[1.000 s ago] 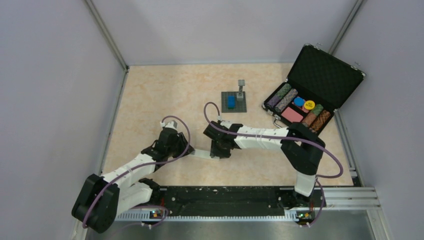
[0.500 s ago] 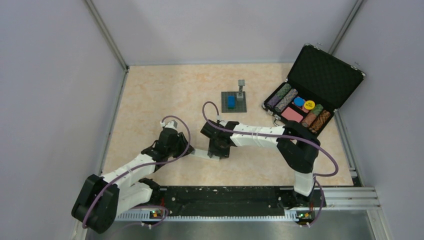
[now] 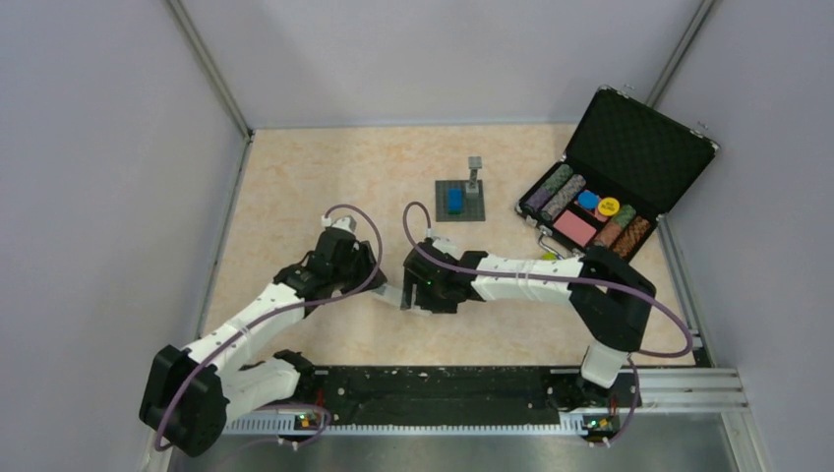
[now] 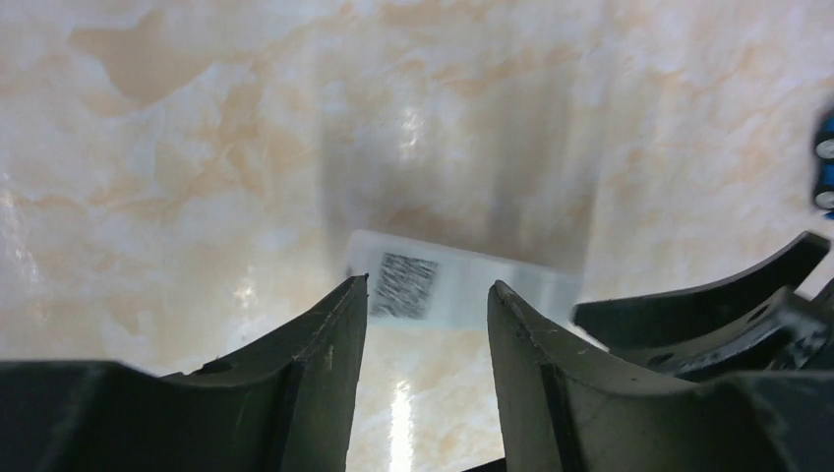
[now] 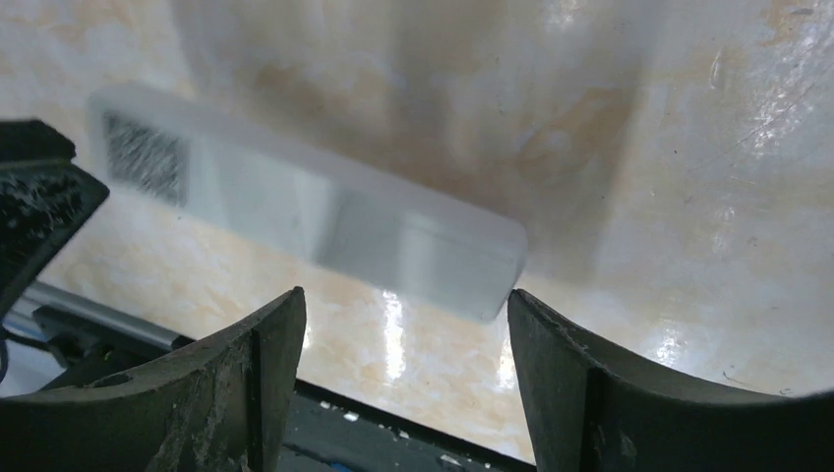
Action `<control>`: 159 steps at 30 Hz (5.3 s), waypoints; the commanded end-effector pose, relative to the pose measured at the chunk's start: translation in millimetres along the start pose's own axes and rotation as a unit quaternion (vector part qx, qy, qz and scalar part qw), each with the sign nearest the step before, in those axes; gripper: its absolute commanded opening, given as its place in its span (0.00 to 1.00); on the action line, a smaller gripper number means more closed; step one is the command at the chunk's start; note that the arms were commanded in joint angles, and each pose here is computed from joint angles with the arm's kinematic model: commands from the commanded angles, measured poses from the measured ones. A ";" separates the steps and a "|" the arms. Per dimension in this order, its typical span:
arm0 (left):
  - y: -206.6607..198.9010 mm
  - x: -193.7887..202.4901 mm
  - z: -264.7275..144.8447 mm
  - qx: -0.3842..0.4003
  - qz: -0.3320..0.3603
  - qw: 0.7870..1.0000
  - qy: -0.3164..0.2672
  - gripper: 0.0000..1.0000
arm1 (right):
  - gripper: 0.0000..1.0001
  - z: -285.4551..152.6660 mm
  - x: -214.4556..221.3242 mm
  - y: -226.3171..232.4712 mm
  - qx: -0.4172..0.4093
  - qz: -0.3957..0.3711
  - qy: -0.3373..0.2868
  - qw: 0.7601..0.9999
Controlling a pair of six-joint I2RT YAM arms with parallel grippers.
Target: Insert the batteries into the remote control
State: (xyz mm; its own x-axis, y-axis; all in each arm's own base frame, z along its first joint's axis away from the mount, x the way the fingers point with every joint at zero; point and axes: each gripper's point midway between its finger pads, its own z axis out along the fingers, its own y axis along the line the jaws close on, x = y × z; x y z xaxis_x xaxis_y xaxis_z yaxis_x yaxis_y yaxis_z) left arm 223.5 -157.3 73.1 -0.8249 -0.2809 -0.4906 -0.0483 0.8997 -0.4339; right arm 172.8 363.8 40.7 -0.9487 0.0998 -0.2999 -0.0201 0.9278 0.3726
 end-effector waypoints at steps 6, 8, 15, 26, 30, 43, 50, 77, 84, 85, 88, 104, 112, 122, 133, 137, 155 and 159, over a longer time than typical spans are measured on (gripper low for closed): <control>-8.4 -37.5 -16.1 -0.021 0.022 0.999 -0.044 0.59 | 0.75 -48.0 -20.6 7.6 -0.061 -0.074 -0.051 0.994; -5.6 -39.9 -19.1 -0.029 0.018 0.998 -0.047 0.60 | 0.75 -53.7 -25.9 9.1 -0.068 -0.105 -0.063 0.990; -7.8 -52.9 -42.7 -0.037 -0.020 0.996 -0.073 0.63 | 0.76 -50.0 -37.9 12.2 -0.079 -0.317 -0.081 0.942; 33.2 -41.4 -66.3 -0.096 -0.136 0.979 -0.120 0.65 | 0.76 -5.9 -36.0 8.7 -0.056 -0.454 -0.063 0.887; 44.9 -34.0 -67.9 -0.104 -0.162 0.974 -0.120 0.65 | 0.76 5.1 -30.1 6.5 -0.057 -0.469 -0.051 0.880; 51.1 -46.7 -74.4 -0.111 -0.170 0.969 -0.139 0.65 | 0.46 20.2 -18.4 2.4 -0.058 -0.485 -0.052 0.871; 50.8 -63.3 -91.7 -0.119 -0.158 0.965 -0.173 0.65 | 0.27 15.1 -14.8 10.5 -0.083 -0.474 -0.053 0.875; -150.5 -130.5 -211.0 0.374 0.047 0.887 -0.266 0.78 | 0.24 -216.2 -76.8 132.6 -0.508 -0.178 -0.101 0.837; -152.1 -135.5 -216.8 0.357 0.070 0.893 -0.266 0.79 | 0.24 -262.7 -78.8 152.0 -0.593 -0.128 -0.073 0.792; -151.4 -135.1 -219.3 0.355 0.072 0.893 -0.268 0.79 | 0.24 -266.5 -79.5 153.3 -0.597 -0.127 -0.075 0.788; -154.0 -134.3 -234.9 0.364 0.078 0.886 -0.276 0.79 | 0.23 -269.7 -81.1 153.8 -0.598 -0.122 -0.078 0.788; -140.8 -144.2 -245.4 0.362 -0.030 0.878 -0.311 0.80 | 0.22 -298.3 -82.3 161.7 -0.633 -0.111 -0.074 0.762; -176.7 -140.0 -253.4 0.450 0.004 0.852 -0.267 0.79 | 0.22 -319.4 -79.2 164.1 -0.666 -0.096 -0.057 0.738; -163.2 -140.6 -239.6 0.429 -0.029 0.859 -0.277 0.07 | 0.30 -291.4 -82.9 156.2 -0.630 -0.046 -0.046 0.774; -56.8 -147.2 -156.9 0.112 -0.115 0.947 -0.280 0.00 | 0.92 -187.0 -97.9 80.1 -0.378 0.013 -0.084 0.922; 10.4 -135.0 -125.9 -0.074 -0.107 0.957 -0.259 0.00 | 0.93 -163.6 -107.5 7.8 -0.232 0.031 -0.161 0.959; 104.6 -133.4 23.6 -0.254 -0.001 0.965 -0.060 0.01 | 0.94 -181.1 -103.7 -62.3 -0.130 0.036 -0.232 0.963; 109.7 -125.9 38.5 -0.248 -0.001 0.969 -0.019 0.19 | 0.94 -191.0 -107.6 -68.1 -0.127 0.043 -0.253 0.958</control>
State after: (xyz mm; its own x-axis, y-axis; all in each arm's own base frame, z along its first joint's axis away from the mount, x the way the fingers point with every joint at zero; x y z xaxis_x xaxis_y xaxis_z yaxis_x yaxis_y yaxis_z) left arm 318.9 -32.3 48.8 -0.8107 -0.3116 -0.4957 -0.3650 0.9309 0.0117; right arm 209.8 234.1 196.6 -0.7376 0.3404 -0.5832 -0.0942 0.8033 0.5880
